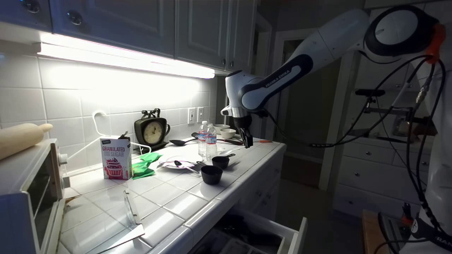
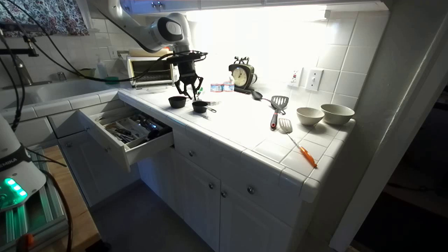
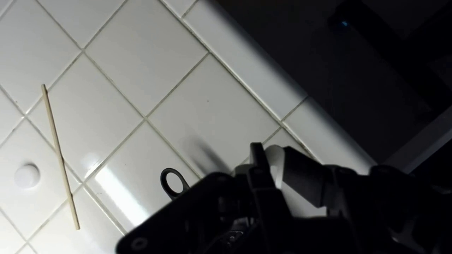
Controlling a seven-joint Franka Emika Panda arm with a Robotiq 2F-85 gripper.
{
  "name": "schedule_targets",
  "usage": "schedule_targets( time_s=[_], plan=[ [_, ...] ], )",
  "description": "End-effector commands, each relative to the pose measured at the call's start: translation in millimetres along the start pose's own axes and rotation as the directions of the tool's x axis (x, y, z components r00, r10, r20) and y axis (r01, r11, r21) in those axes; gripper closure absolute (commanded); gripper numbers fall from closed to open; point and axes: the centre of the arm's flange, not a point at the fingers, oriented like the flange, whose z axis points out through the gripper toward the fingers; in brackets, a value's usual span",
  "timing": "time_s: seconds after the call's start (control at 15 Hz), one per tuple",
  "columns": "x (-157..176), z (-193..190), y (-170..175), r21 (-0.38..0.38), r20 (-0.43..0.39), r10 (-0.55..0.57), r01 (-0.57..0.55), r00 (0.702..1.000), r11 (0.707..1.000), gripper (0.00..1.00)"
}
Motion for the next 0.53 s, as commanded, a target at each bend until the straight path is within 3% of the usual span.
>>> schedule_targets(
  time_s=[0.0,0.47],
  plan=[
    [11,0,12,-0.006,0.018,0.021,-0.021,1.0,1.0,0.96],
    [27,-1,14,-0.047,0.035,0.023,-0.022,0.999,0.999,0.96]
  ],
)
